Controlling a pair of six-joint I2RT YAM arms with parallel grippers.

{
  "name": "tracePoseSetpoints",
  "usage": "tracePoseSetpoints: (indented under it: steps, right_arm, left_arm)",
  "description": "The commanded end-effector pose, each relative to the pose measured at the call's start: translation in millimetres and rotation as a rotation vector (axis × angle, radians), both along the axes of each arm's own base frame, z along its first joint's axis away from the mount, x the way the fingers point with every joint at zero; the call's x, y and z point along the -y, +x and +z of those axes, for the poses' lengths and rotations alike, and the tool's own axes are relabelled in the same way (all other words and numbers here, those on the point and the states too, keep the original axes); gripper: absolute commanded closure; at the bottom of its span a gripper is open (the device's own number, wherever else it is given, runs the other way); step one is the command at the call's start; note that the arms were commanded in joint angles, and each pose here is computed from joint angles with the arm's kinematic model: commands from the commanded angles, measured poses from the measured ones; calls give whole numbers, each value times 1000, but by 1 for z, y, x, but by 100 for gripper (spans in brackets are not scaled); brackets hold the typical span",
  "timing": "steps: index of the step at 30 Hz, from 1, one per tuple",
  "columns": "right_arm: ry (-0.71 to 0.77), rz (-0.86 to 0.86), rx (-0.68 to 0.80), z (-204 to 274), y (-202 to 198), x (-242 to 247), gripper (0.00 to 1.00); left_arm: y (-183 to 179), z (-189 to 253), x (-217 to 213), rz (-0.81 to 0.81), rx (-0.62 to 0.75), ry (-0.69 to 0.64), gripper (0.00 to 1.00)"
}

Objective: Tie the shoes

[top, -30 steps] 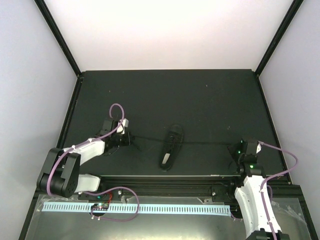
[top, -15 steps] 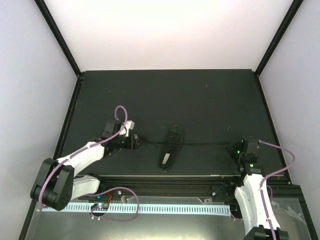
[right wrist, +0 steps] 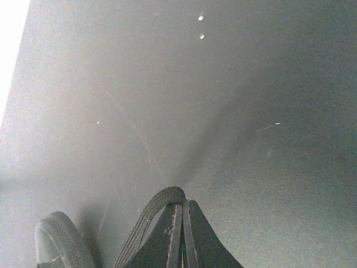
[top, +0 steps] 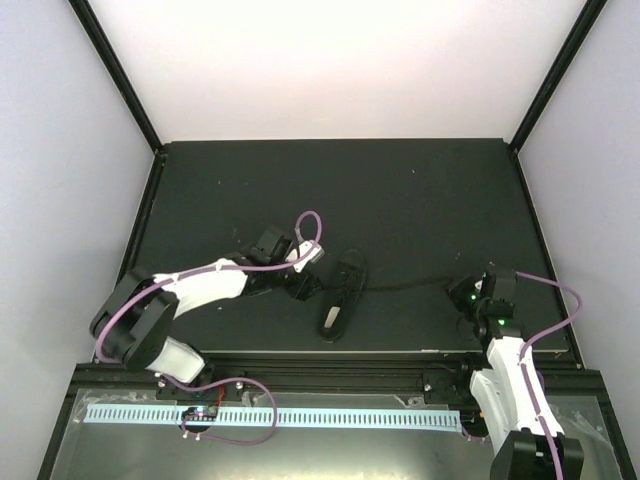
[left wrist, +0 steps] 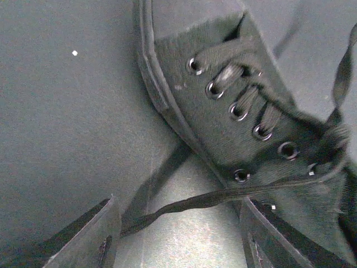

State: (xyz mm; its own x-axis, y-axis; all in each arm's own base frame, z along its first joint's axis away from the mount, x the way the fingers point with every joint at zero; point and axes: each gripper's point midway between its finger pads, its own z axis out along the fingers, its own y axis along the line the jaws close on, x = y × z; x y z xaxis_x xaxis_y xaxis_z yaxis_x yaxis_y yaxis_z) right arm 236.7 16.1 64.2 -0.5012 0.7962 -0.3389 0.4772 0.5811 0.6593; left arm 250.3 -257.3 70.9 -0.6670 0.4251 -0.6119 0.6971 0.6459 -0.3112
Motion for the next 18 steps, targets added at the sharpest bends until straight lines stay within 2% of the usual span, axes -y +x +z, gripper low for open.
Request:
tracePoseSetpoints:
  steps: [1,11,15,18]
  right_arm:
    - [7,38,74,18,12,-4,98]
    - [25,57,79,19,16,-8,98]
    - [25,61,73,17,16,-9,98]
    - [22,61,73,16,15,-8,98]
  left_arm:
    - [0,-11,11,-115,31,52,40]
    - [-2,-30,21,-165,10,70,41]
    - [4,-36,22,-156,13,87,52]
    - [7,-31,27,-158,30,60,71]
